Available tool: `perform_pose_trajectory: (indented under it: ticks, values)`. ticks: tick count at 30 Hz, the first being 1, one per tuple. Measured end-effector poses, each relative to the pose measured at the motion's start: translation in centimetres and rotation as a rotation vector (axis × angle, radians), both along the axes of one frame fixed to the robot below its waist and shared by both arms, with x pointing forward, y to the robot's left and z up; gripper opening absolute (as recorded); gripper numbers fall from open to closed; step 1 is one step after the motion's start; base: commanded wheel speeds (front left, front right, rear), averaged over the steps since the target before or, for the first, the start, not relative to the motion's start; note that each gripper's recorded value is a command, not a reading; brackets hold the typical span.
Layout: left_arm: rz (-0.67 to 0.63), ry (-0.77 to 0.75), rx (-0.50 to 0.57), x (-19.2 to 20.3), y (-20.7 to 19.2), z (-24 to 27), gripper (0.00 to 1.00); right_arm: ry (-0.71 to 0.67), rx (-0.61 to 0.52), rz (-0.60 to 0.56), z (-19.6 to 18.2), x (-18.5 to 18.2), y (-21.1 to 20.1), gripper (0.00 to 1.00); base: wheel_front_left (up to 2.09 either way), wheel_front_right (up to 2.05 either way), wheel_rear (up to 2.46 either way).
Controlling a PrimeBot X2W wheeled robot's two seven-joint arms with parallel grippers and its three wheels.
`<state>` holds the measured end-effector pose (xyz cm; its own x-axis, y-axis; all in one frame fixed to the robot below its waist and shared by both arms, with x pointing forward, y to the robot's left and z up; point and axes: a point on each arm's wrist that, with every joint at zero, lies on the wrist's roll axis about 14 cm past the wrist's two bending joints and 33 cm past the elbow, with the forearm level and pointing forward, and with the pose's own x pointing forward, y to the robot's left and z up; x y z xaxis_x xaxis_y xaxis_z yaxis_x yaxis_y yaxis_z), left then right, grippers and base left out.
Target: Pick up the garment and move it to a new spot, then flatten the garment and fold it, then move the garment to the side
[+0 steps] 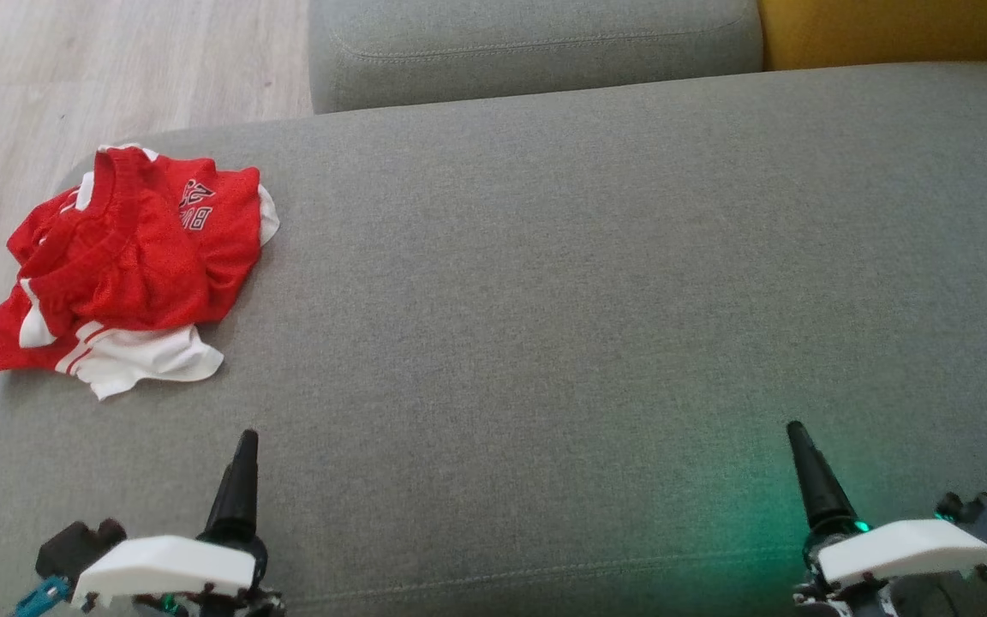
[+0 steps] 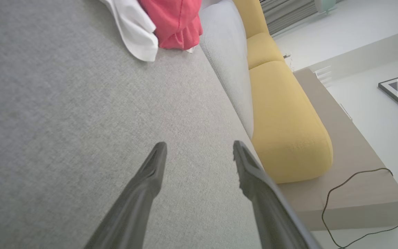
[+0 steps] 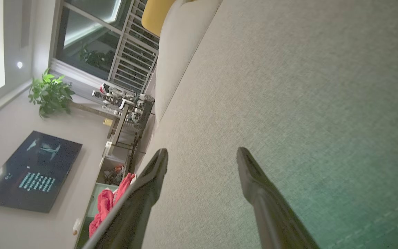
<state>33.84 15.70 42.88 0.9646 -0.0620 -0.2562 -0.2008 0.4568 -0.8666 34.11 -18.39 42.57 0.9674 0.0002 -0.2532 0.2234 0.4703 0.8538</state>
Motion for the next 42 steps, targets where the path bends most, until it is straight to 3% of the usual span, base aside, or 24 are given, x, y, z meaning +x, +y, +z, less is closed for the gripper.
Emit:
perform_pose_trajectory:
  ticks: [42]
  values:
    - [-0.117,-0.233,0.566,1.2,-2.2,5.8,1.00,-0.249,-0.533,0.189,5.9,1.7,3.8,1.00,0.00,0.00,0.00]
